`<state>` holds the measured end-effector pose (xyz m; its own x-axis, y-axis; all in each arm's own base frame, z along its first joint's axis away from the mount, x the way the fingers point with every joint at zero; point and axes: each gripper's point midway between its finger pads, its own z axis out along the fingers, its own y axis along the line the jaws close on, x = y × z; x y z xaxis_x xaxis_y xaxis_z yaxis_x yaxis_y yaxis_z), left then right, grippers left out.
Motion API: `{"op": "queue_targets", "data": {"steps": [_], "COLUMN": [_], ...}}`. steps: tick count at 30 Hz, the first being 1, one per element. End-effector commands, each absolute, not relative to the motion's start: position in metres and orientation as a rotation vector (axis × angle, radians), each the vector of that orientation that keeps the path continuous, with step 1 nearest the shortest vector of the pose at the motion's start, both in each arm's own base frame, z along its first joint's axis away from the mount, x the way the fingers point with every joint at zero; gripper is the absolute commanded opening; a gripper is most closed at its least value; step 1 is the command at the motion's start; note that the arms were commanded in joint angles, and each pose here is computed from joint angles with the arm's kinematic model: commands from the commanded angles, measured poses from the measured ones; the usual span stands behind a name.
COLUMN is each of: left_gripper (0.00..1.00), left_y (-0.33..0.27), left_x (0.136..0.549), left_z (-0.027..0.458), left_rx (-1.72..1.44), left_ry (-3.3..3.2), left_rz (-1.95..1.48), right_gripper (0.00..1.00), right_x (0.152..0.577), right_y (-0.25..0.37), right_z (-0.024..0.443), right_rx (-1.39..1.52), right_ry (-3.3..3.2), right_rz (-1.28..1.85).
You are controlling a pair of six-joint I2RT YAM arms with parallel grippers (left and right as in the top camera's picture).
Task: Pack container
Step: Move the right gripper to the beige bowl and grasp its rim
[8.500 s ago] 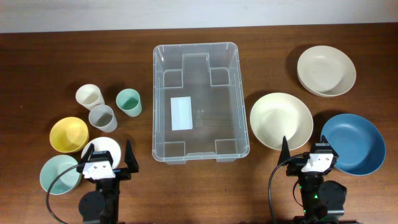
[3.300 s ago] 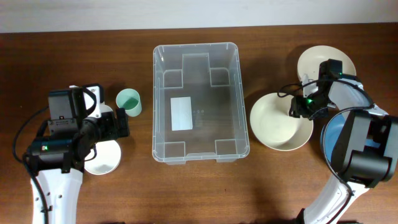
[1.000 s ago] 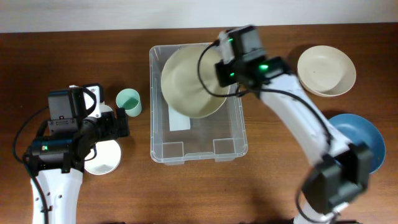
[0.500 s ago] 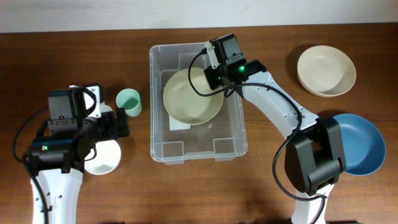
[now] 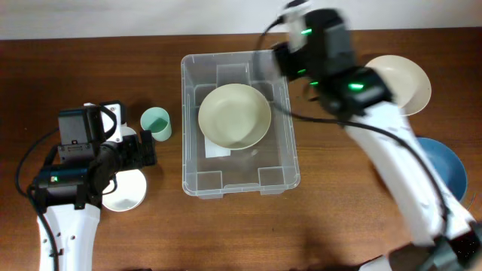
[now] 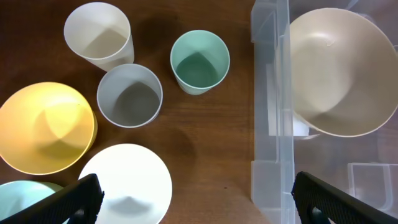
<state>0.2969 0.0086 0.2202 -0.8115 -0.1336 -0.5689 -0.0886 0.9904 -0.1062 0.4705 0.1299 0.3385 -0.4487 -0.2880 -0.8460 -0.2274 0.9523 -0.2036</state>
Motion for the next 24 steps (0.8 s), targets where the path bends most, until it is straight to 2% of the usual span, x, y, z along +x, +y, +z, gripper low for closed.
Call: {"op": "queue_targets", "data": {"steps": [1,6,14,19,24], "left_gripper": [0.99,0.99,0.99,0.99,0.99], "left_y": [0.008,0.008,0.008,0.008,0.008], "left_x": [0.3,0.3,0.301,0.301,0.301], "left_z": [0.229,0.229,0.23,0.23,0.23], "left_rx": [-0.162,-0.162,-0.162,-0.162,-0.161], "left_ry": [2.499,2.499,2.495,2.495,2.491], "left_rz": [-0.115,-0.115,-0.115,-0.115,-0.114], "right_gripper": [0.78,0.82,0.88,0.88,0.88], "right_x": [0.482,0.48,0.483,0.485,0.493], "right_y": [0.027,-0.058,-0.104,-0.111,-0.114], "right_z": [0.291,0.199,0.09,0.053,0.038], "right_rx": [-0.166,-0.027,0.045,0.054,0.063], "right_ry": [2.237,2.527,2.757,2.809,2.801], "right_rz": [-0.347,-0.467,-0.512,-0.516,-0.512]}}
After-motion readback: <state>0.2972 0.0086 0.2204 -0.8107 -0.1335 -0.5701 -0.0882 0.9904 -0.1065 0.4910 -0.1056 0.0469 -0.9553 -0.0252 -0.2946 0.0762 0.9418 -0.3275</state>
